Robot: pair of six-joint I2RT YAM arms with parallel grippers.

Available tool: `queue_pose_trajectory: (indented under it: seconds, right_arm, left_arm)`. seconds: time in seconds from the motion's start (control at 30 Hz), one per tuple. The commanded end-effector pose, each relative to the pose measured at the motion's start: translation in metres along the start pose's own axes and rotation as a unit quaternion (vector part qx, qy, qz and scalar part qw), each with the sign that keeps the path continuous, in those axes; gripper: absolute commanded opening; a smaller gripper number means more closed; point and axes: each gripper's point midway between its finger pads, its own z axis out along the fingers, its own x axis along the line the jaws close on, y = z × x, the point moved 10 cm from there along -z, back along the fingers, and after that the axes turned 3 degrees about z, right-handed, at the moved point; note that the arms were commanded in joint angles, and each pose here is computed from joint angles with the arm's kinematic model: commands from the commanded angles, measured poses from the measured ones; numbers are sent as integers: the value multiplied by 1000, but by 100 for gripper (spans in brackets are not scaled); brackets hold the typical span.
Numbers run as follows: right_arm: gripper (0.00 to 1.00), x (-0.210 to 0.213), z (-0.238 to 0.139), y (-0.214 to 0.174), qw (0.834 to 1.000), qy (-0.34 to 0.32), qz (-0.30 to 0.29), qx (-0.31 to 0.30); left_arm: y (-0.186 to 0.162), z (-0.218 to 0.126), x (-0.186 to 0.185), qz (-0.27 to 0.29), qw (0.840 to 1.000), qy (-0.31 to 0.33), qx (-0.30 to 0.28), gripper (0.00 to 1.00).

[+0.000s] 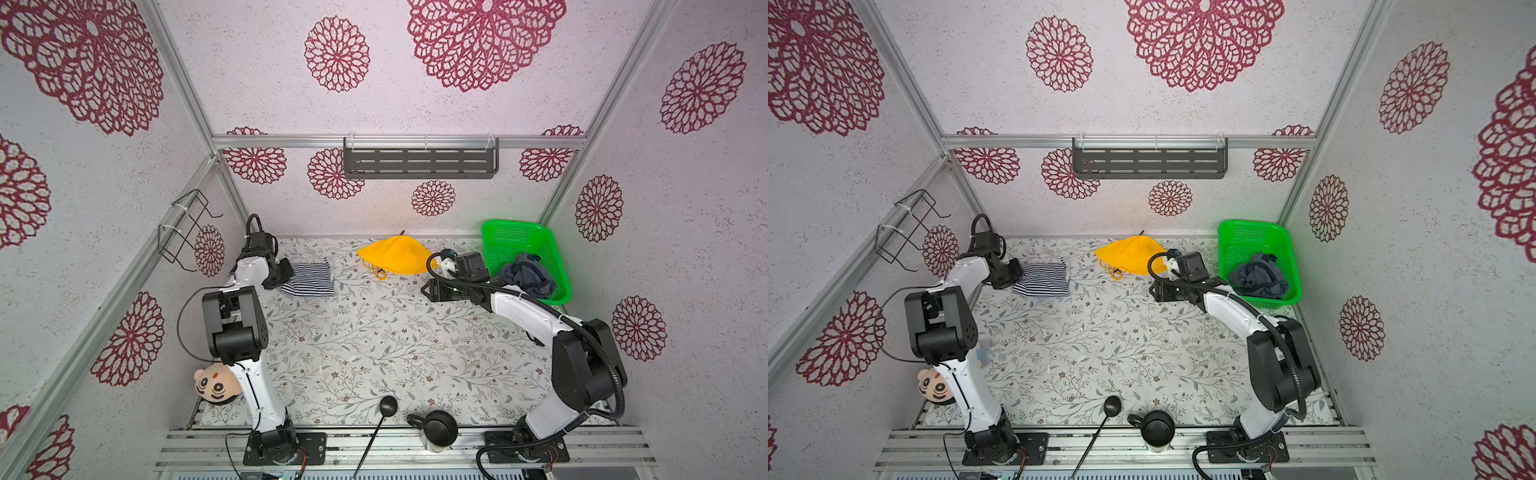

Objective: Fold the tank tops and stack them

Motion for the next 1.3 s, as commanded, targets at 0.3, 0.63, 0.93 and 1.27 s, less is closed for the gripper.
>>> queue_pose_trajectory:
  seconds: [0.3, 0.63, 0.93, 1.27]
  right_arm:
    - [64, -11, -28, 0, 999, -27, -11, -27]
    - [68, -13, -40, 4, 998, -29, 7, -46]
    - [84, -32, -89, 19, 992, -82, 34, -89]
    - [77, -145, -173, 32, 927, -321, 152, -120]
  left_arm:
    - [22, 10, 61, 20, 999, 39, 22, 0]
    - [27, -4, 64, 4, 999, 45, -7, 89]
    - [29, -60, 55, -6, 995, 87, -39, 98]
    - [-33, -120, -27, -15, 992, 54, -111, 98]
